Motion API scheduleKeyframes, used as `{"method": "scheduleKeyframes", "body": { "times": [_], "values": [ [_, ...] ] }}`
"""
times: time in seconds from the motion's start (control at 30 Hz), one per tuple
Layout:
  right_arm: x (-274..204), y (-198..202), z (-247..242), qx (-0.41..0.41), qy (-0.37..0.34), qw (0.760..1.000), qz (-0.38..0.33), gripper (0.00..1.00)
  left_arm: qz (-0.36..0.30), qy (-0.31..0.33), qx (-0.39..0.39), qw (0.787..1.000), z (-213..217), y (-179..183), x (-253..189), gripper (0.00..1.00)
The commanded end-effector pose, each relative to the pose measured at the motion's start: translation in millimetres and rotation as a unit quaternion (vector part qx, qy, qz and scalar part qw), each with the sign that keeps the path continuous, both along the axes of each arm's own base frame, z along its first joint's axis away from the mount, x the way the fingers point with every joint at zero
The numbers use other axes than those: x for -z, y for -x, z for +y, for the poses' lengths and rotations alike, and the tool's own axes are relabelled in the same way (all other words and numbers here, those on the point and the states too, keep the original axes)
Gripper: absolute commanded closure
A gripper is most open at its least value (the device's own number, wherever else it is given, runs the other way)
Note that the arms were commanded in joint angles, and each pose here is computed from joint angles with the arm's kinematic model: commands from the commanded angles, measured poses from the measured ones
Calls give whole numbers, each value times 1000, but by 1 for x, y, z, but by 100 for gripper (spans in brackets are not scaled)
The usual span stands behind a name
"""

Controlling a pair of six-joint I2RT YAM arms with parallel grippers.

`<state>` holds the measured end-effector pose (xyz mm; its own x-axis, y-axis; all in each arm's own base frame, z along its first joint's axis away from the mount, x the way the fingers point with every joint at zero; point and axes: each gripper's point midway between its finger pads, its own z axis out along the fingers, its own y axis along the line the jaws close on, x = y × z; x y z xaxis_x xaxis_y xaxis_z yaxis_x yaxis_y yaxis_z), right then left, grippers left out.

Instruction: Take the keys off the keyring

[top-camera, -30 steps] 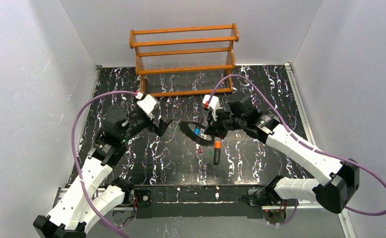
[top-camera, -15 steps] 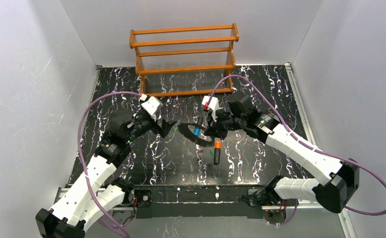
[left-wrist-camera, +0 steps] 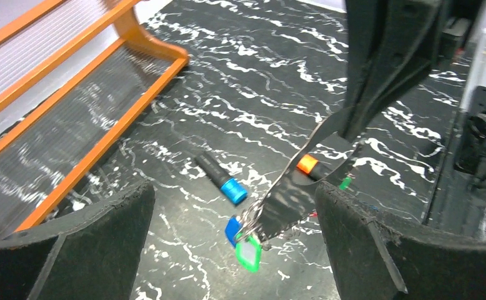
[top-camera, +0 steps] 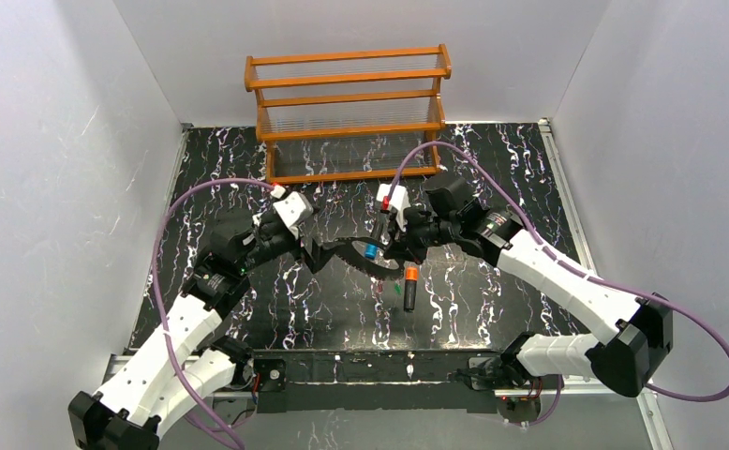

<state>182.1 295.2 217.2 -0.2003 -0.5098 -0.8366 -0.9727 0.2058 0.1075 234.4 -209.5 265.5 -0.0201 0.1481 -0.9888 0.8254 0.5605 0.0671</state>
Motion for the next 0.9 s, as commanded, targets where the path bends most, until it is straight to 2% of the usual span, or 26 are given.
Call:
{"method": "scheduleKeyframes", "body": {
  "times": [0.0,0.07,0.2,0.33,0.67,0.73,0.8,0.87],
  "values": [
    [-34,0,10,-40,-37,998,-37,99,4,12,89,996,-22,23,0,2],
    [-34,2,11,-52,-38,997,-38,99,14,2,113,994,-27,29,7,6],
    [-34,5,15,-75,-38,996,-40,99,38,-21,129,991,-32,33,24,33],
    [-35,8,18,-100,-42,993,-40,99,64,-36,137,988,-36,33,36,54],
    [-26,3,26,-118,-36,991,-45,99,95,-34,166,981,-42,42,34,63],
    [-25,1,27,-119,-34,991,-46,99,97,-38,184,977,-43,48,34,79],
    [-24,0,27,-120,-33,991,-46,99,98,-44,195,975,-43,50,34,88],
    [-24,0,28,-121,-33,991,-44,99,96,-49,186,977,-41,48,36,93]
  ]
}}
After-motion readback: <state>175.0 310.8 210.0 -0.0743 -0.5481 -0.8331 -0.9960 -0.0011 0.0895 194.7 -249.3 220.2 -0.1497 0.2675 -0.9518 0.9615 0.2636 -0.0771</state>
